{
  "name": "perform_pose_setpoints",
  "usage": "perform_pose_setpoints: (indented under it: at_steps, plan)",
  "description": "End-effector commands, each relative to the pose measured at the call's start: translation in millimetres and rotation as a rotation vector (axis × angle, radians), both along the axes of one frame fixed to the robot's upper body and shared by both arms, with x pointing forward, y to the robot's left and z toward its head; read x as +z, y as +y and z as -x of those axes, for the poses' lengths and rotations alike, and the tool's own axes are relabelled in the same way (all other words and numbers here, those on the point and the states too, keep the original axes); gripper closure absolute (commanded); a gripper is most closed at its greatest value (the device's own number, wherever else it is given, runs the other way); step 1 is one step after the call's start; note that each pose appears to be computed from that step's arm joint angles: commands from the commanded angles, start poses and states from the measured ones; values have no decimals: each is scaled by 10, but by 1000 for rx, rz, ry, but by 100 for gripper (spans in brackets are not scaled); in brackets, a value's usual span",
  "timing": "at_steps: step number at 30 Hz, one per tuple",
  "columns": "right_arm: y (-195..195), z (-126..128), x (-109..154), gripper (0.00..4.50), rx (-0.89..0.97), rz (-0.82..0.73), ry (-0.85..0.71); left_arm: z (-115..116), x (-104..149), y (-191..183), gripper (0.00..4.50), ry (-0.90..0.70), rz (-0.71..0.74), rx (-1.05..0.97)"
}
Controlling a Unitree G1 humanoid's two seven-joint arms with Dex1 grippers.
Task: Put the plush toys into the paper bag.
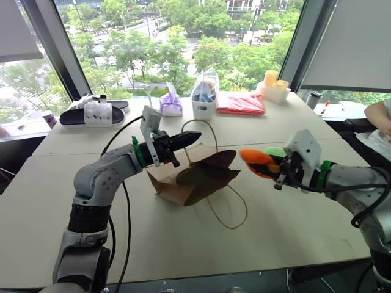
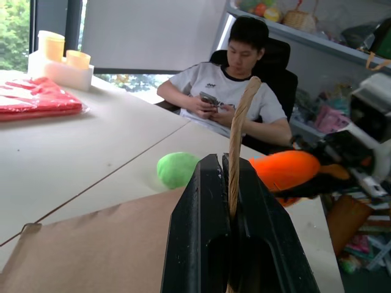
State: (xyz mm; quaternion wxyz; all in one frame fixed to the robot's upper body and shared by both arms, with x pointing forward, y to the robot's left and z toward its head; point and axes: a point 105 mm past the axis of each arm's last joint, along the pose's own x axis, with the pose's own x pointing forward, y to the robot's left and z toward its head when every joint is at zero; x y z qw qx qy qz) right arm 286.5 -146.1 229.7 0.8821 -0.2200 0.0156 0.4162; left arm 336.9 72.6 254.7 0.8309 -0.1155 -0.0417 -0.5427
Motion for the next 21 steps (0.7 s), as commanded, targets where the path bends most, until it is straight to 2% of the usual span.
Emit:
perform_pose_setpoints:
  at_steps: [1, 9, 12, 15, 20, 21]
  plan:
    - [211, 65, 14, 371, 84, 40, -4, -13, 142, 23, 450, -52, 27, 15]
    - [573, -47, -143, 371, 187, 87, -8, -25, 196, 0, 450, -53, 51, 16]
    - [811, -245, -289, 371, 232, 155, -37, 5, 248, -14, 450, -46, 79, 6]
    - [964, -409, -325, 371, 244, 152, -50, 27, 257, -17, 450, -40, 91, 3]
    - [1093, -604, -430, 371, 254, 185, -57, 33, 279, -3, 450, -28, 115, 16]
    - [1108, -627, -443, 312, 256, 193, -61, 35, 286, 10, 450, -27, 120, 19]
